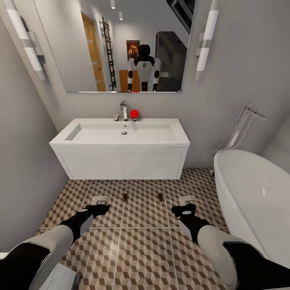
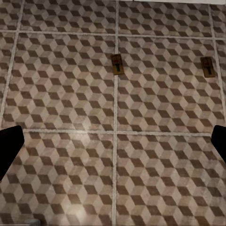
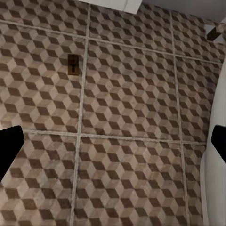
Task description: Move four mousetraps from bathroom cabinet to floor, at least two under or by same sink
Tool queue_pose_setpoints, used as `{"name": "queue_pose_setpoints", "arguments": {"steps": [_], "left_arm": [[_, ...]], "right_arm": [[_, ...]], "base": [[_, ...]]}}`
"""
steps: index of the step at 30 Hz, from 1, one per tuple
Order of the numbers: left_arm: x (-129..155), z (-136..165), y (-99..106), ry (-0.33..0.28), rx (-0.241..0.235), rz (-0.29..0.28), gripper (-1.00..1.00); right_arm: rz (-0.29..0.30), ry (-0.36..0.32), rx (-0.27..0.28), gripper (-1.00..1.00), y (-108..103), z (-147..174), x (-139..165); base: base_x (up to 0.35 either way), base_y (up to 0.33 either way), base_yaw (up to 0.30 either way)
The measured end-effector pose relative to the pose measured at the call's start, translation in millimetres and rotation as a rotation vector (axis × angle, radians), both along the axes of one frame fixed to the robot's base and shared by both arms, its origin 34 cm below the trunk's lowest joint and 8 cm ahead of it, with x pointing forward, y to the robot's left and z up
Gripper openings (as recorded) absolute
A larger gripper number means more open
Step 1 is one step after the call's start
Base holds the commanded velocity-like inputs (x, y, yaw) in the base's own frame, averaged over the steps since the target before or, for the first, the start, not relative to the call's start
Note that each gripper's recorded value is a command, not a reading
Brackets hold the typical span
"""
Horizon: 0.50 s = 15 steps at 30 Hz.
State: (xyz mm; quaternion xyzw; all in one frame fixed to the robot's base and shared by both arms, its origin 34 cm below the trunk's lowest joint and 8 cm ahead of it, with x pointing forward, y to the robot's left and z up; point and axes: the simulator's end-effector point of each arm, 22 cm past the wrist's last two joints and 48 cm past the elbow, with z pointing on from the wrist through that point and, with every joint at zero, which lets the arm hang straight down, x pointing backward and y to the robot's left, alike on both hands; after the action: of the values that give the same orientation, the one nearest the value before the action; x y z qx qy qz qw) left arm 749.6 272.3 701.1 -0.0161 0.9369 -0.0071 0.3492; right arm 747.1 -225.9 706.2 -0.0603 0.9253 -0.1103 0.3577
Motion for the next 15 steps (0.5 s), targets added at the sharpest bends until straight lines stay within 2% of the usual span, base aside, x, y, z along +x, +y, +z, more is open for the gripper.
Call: {"name": "queue_pose_setpoints", "arguments": {"steps": [3, 9, 15], "left_arm": [[-5, -4, -1, 0.014, -0.002, 0.000, 1.00], [-22, -18, 1, 0.062, 0.003, 0.004, 1.00], [-45, -35, -2, 0.120, 0.000, 0.007, 1.00]], "right_arm": [[-0.002, 0.012, -0.003, 1.00, -4, -4, -4], [-0.015, 0.058, -0.024, 1.00, -25, -20, -23], [-0.035, 0.138, -0.055, 1.00, -56, -53, -71]], "base": [[0.000, 0.000, 0.000], [0.000, 0.000, 0.000], [0.000, 0.000, 0.000]]}}
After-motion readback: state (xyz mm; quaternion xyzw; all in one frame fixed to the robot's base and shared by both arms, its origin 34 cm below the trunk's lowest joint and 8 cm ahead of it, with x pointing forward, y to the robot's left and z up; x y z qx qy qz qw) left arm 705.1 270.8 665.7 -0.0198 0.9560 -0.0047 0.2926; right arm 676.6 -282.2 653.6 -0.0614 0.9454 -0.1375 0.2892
